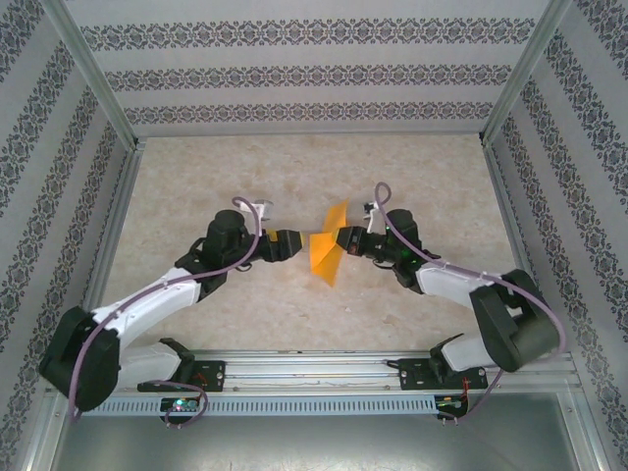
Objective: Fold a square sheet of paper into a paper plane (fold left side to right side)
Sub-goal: Turn over the paper at the center of the table.
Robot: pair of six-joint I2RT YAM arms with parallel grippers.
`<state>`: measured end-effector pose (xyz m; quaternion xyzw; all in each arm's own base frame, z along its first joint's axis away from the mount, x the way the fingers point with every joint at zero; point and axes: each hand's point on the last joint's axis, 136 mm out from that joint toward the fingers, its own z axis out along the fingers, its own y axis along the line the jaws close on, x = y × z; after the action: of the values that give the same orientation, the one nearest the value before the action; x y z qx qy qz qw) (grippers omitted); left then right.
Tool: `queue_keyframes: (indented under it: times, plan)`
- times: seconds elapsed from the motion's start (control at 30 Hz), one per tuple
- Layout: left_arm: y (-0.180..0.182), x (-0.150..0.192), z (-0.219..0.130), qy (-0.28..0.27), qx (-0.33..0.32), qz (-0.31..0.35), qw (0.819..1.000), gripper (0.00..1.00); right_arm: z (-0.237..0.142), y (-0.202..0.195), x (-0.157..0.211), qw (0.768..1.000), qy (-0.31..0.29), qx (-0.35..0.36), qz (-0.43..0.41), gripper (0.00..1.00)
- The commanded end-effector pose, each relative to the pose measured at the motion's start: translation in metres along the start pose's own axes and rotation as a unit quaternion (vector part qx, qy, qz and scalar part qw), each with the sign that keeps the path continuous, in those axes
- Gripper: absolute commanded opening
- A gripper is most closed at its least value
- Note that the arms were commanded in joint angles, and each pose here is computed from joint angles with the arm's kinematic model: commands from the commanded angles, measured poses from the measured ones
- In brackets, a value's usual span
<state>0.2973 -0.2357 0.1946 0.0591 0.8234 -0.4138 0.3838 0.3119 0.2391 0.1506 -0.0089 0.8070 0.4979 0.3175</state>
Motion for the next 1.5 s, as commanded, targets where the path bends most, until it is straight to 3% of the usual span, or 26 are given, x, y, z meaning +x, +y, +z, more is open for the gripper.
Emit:
queue_keyframes:
  times: [0.0,0.23,0.43,0.63,0.93,1.27,1.47]
  plan:
    - [-0.006,-0.026,-0.024,-0.044,-0.005,0.014,0.999,0.93,-0.020,0.051,-0.039,0.992,-0.056,-0.066,-0.093,0.00]
    - [-0.083,-0.065,-0.055,-0.063,0.162,0.024,0.984,0.95,-0.070,0.126,-0.080,0.962,-0.131,-0.153,-0.184,0.00]
    - [-0.125,-0.077,-0.062,-0.052,0.253,0.031,0.966,0.86,-0.091,0.169,-0.090,0.946,-0.142,-0.205,-0.205,0.00]
    - [-0.137,-0.080,-0.056,-0.050,0.292,0.024,0.955,0.85,-0.092,0.194,-0.082,0.936,-0.135,-0.245,-0.212,0.00]
    - [-0.144,-0.078,-0.048,-0.044,0.306,0.021,0.951,0.81,-0.084,0.202,-0.070,0.936,-0.120,-0.262,-0.203,0.00]
    - [-0.148,-0.080,-0.047,-0.044,0.313,0.019,0.949,0.52,-0.077,0.198,-0.067,0.938,-0.110,-0.264,-0.194,0.00]
    - [-0.145,-0.080,-0.045,-0.045,0.304,0.017,0.951,0.37,-0.076,0.197,-0.066,0.939,-0.107,-0.264,-0.193,0.06]
